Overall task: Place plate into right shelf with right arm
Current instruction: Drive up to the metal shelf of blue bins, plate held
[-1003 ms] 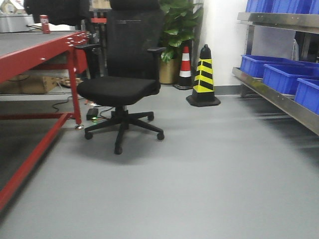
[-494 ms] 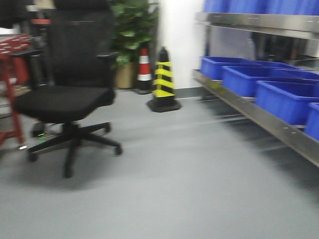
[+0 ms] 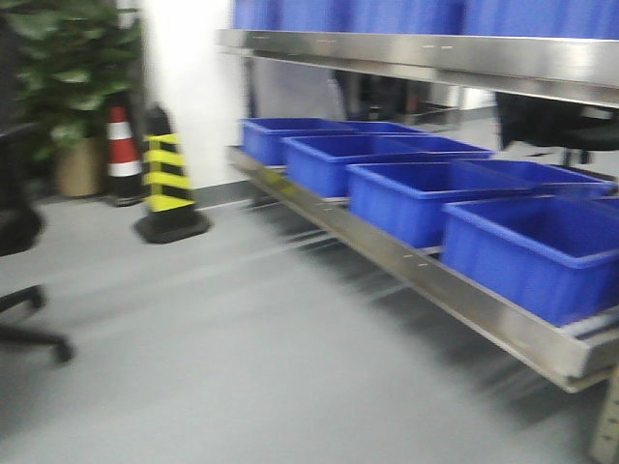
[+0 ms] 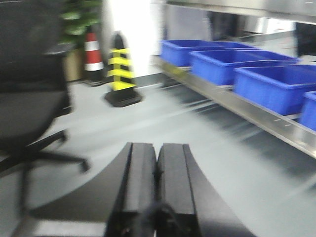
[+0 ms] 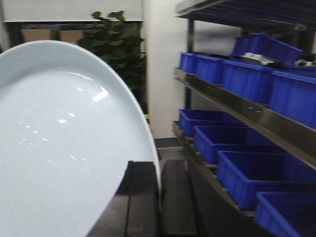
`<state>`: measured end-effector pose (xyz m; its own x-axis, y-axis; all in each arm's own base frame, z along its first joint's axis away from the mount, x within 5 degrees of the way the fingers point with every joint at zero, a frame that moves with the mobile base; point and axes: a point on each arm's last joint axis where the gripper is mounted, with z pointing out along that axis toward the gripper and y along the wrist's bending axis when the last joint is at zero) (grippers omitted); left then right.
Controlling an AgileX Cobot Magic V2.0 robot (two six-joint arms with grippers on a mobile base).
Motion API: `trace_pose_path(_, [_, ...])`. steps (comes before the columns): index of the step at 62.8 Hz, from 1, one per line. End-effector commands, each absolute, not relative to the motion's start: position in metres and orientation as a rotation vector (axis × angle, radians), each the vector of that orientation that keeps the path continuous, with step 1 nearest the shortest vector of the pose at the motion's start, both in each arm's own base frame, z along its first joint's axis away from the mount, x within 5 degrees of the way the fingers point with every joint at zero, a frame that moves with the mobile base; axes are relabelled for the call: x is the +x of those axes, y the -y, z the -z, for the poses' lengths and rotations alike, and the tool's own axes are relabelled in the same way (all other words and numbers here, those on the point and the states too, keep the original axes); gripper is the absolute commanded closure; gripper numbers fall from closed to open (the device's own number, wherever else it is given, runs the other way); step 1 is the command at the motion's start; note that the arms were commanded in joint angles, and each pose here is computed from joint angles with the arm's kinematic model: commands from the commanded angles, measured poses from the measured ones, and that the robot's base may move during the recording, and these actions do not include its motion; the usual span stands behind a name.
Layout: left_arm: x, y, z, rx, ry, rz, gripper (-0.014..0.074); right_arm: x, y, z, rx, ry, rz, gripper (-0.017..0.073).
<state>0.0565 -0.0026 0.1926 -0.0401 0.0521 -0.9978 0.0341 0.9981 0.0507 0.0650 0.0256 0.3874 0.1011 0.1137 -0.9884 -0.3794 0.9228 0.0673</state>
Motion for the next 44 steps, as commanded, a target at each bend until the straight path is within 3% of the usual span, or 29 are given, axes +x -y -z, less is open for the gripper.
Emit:
trace_pose_path(1, [0.0561, 0.0012, -0.1976, 0.047, -1.531, -0.022, 0.064, 0.0614, -0.0246, -0.4057, -0.217, -1.301, -0.375, 0.0504])
trace_pose_path(44, [0.0561, 0.0014, -0.1976, 0.05, -1.531, -0.019, 0.064, 0.0614, -0.0246, -0.4057, -0.217, -1.301, -0.375, 0.0504])
